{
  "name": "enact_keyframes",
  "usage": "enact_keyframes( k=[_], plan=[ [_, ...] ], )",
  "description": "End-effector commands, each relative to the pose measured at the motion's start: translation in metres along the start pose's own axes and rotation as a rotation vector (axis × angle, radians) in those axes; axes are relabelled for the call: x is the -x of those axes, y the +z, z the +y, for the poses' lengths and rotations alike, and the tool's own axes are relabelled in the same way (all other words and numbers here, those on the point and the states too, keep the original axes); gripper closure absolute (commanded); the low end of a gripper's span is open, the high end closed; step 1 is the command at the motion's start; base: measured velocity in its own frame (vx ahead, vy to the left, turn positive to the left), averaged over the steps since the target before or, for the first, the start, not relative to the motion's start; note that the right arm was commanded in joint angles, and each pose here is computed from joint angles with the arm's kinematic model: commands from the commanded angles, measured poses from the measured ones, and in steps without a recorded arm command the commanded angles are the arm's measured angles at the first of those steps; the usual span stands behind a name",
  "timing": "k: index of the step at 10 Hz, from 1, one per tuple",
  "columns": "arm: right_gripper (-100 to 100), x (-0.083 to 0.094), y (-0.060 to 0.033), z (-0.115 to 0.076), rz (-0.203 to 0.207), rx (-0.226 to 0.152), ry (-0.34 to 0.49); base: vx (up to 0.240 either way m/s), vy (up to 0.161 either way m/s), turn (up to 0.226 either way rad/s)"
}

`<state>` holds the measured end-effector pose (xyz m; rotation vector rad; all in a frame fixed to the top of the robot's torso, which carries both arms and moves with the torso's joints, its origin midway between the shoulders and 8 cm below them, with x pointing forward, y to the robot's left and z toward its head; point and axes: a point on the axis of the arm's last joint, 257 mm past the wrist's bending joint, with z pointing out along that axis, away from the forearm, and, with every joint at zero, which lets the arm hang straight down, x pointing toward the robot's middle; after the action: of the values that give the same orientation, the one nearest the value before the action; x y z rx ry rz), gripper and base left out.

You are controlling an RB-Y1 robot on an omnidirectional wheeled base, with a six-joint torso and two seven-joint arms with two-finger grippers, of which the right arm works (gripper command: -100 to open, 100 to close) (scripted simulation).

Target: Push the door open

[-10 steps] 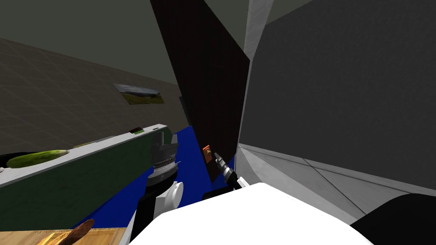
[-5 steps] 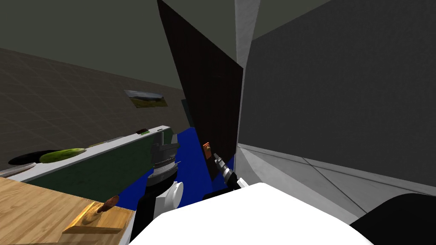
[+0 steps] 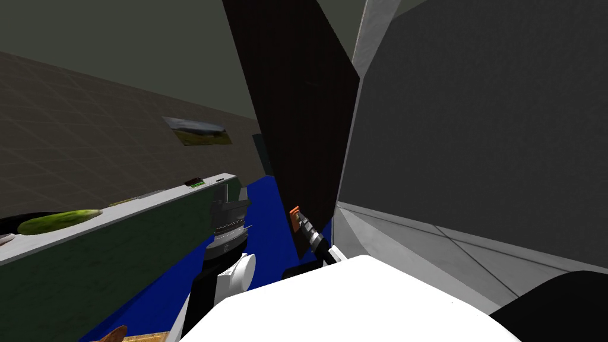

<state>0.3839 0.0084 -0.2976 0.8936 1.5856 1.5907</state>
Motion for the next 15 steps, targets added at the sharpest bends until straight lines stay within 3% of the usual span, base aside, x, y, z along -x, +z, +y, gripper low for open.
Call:
enact_keyframes(
  k=[1, 2, 7, 8, 14, 15],
  plan=[
    [-100, 0.0, 0.0, 0.0, 0.0, 0.0, 0.0, 0.086, 0.056, -0.003],
    [100, 0.0, 0.0, 0.0, 0.0, 0.0, 0.0, -0.009, -0.007, -0.002],
    [100, 0.0, 0.0, 0.0, 0.0, 0.0, 0.0, -0.017, -0.012, 0.0],
    [100, 0.004, -0.0035, -0.006, -0.006, -0.014, -0.011, 0.094, 0.042, -0.151],
    [100, 0.013, -0.0086, -0.013, -0.024, -0.032, -0.034, 0.196, 0.105, -0.148],
    [-100, 0.004, -0.0118, -0.009, -0.011, -0.024, -0.024, -0.016, 0.033, -0.078]
  ],
)
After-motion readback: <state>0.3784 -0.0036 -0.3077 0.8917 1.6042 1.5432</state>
